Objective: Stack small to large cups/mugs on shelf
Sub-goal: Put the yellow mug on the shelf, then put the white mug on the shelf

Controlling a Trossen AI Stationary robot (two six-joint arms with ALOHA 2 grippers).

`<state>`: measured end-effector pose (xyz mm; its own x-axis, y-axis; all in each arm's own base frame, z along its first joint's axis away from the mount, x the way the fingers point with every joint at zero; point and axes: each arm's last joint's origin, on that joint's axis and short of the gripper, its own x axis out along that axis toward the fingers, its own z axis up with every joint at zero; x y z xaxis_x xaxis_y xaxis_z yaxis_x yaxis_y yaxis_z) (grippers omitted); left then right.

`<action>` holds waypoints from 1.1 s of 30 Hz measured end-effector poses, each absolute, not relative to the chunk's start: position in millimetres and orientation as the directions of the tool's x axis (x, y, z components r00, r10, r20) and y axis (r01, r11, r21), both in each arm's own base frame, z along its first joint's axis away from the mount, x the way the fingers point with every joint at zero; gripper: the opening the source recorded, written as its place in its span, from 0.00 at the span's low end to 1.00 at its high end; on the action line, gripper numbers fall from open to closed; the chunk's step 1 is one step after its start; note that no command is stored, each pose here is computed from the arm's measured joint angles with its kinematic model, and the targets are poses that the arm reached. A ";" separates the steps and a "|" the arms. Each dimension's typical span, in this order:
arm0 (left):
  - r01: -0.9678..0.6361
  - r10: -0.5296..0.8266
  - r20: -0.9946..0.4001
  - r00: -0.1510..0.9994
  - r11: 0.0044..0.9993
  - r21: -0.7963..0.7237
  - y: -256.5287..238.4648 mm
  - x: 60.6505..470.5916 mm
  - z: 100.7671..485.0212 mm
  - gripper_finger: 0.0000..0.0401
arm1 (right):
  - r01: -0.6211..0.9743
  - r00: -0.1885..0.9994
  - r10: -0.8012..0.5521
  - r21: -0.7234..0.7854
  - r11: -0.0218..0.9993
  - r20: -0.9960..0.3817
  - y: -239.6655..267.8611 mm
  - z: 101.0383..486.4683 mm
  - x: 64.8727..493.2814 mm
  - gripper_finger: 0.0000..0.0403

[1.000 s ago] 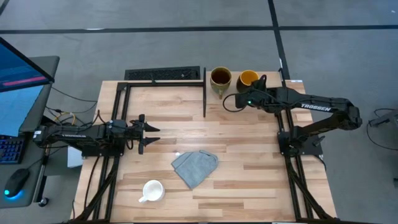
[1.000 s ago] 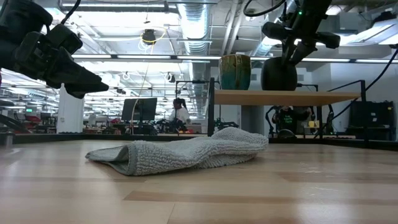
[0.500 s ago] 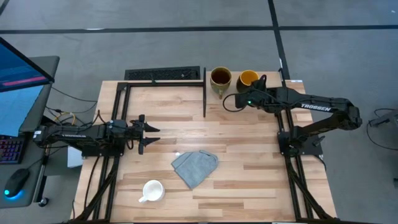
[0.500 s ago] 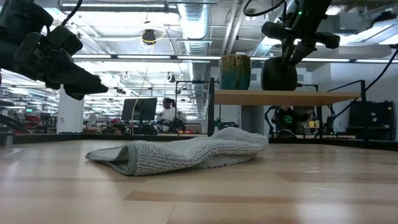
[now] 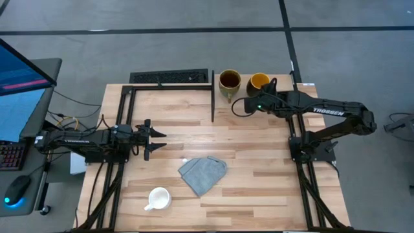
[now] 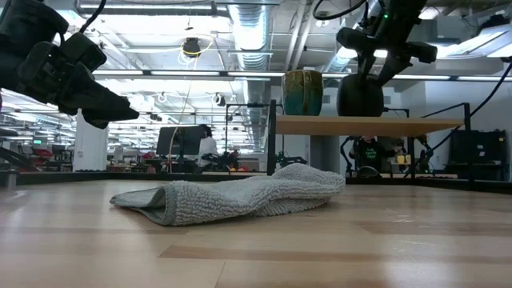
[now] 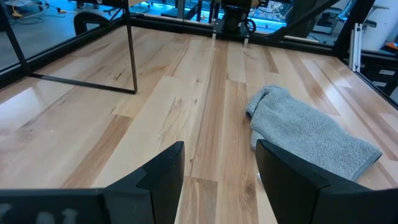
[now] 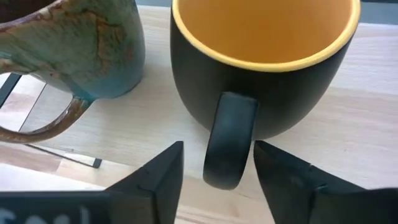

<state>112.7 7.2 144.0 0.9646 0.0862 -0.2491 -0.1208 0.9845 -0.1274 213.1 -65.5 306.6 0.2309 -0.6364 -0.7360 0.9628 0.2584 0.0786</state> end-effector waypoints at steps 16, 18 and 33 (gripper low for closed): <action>-0.113 0.077 -0.251 0.965 0.985 -0.134 7.0 112.7 143.7 0.47 | 0.953 0.236 -0.579 0.070 0.294 -0.781 -61.6 304.3 211.5 0.59; -0.103 0.066 -0.253 0.965 0.985 -0.137 6.6 112.7 143.6 0.47 | 0.951 0.240 -0.565 0.075 0.299 -0.789 -61.2 304.0 211.4 0.59; -0.095 0.056 -0.253 0.966 0.985 -0.141 6.3 112.7 143.6 0.47 | 0.899 0.258 -0.318 0.106 0.426 -0.912 -49.2 298.1 207.2 0.59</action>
